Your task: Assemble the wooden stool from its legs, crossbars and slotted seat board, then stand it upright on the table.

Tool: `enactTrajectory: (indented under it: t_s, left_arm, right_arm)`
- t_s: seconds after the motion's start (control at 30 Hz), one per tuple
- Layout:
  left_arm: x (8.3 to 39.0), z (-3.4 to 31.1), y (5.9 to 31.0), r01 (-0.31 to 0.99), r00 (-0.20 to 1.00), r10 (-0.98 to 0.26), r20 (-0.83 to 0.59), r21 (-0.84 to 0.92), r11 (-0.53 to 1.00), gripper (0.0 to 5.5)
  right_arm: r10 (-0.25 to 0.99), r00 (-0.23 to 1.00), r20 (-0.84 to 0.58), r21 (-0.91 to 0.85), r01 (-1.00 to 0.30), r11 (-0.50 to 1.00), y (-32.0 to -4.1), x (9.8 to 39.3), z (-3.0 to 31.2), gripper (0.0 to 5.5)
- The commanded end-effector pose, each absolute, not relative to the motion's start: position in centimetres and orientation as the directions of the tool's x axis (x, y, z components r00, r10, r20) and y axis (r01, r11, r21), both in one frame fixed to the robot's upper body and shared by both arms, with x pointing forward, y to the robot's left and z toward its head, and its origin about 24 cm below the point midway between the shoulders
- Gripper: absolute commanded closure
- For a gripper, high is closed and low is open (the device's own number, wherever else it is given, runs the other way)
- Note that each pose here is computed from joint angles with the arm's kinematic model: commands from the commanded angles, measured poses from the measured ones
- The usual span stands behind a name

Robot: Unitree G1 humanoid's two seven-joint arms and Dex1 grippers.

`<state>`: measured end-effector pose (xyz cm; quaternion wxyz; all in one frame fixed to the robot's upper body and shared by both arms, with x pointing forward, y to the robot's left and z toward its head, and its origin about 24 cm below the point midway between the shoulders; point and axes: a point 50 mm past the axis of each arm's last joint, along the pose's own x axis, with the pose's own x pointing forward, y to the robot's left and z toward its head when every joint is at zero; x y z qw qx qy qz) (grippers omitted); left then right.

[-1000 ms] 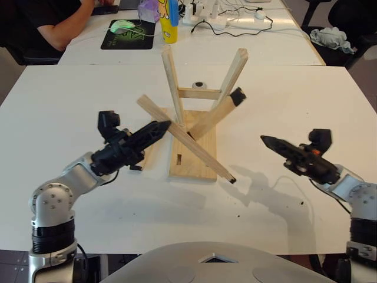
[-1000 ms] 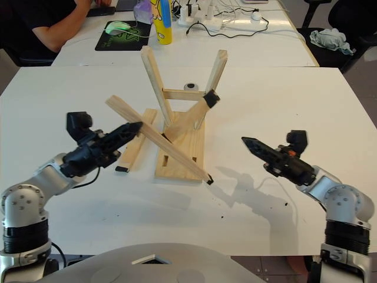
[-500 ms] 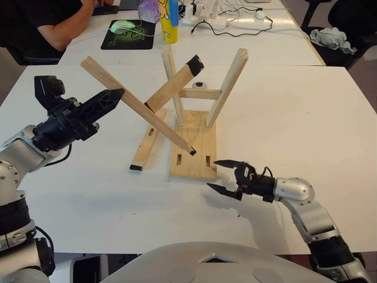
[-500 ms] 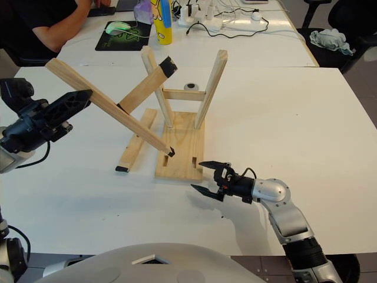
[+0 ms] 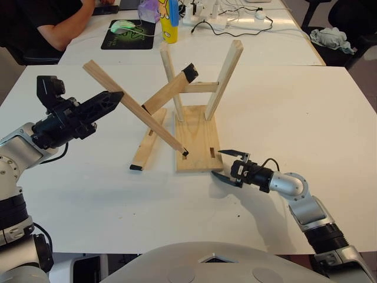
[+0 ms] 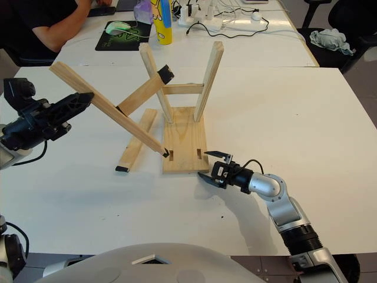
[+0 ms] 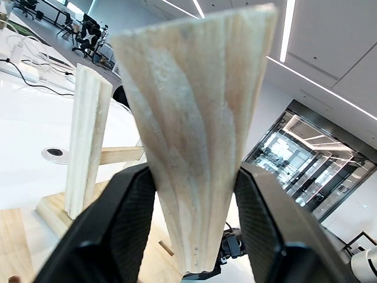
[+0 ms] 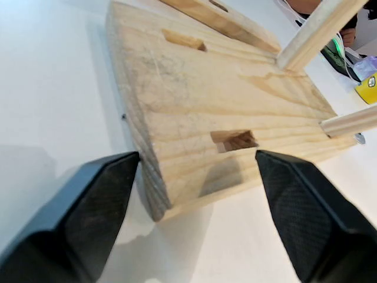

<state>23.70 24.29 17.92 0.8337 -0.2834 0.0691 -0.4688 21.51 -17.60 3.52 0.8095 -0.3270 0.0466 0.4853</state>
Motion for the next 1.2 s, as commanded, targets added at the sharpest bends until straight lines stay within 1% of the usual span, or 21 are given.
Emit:
enactTrajectory:
  t_s: [0.03, 0.13, 0.23, 0.37, 0.43, 0.5, 0.6, 0.8, 0.87, 1.03, 1.2]
  left_arm:
    - [23.5, 17.5, 23.0, 0.757, 0.542, -0.833, 0.110, -0.495, 0.428, 3.48]
    - [23.8, 17.8, 21.7, 0.783, 0.537, -0.836, 0.109, -0.433, 0.446, 3.48]
    - [23.8, 19.0, 19.2, 0.824, 0.539, -0.836, 0.103, -0.267, 0.499, 3.48]
    - [23.6, 20.4, 16.9, 0.863, 0.503, -0.856, 0.118, -0.116, 0.492, 3.48]
    - [23.7, 20.5, 16.1, 0.877, 0.480, -0.871, 0.104, -0.075, 0.474, 3.48]
    - [24.1, 20.1, 15.7, 0.882, 0.471, -0.878, 0.082, -0.051, 0.468, 3.48]
    - [24.7, 19.3, 15.6, 0.887, 0.462, -0.886, 0.039, -0.014, 0.462, 3.48]
    - [25.1, 18.8, 15.5, 0.898, 0.438, -0.899, 0.002, 0.039, 0.438, 3.48]
    - [25.1, 18.5, 15.4, 0.902, 0.431, -0.903, -0.002, 0.037, 0.430, 3.48]
    - [25.0, 17.5, 15.3, 0.913, 0.407, -0.913, -0.032, 0.019, 0.406, 3.48]
    - [25.0, 17.1, 15.4, 0.918, 0.397, -0.916, -0.063, 0.023, 0.396, 3.48]
  right_arm:
    - [0.724, 0.557, -0.406, -0.538, -0.787, 0.303, -18.8, 22.8, 4.1, 1.82]
    - [0.716, 0.570, -0.403, -0.541, -0.779, 0.316, -19.3, 23.2, 4.2, 1.82]
    - [0.737, 0.581, -0.345, -0.456, -0.790, 0.409, -19.2, 23.4, 4.7, 1.82]
    - [0.789, 0.573, -0.221, -0.177, -0.819, 0.546, -19.0, 22.9, 5.4, 1.82]
    - [0.823, 0.537, -0.185, -0.054, -0.842, 0.537, -18.4, 22.6, 5.8, 1.82]
    - [0.840, 0.525, -0.140, 0.056, -0.842, 0.536, -17.6, 22.9, 6.2, 1.82]
    - [0.823, 0.561, -0.091, 0.198, -0.799, 0.567, -16.8, 23.5, 6.6, 2.23]
    - [0.801, 0.586, -0.123, 0.291, -0.750, 0.594, -14.9, 23.1, 5.3, 3.13]
    - [0.783, 0.606, -0.137, 0.302, -0.727, 0.616, -14.6, 22.9, 4.8, 3.42]
    - [0.770, 0.609, -0.190, 0.302, -0.710, 0.636, -14.2, 22.6, 3.7, 4.01]
    - [0.742, 0.626, -0.240, 0.286, -0.685, 0.670, -14.6, 22.7, 2.9, 4.88]
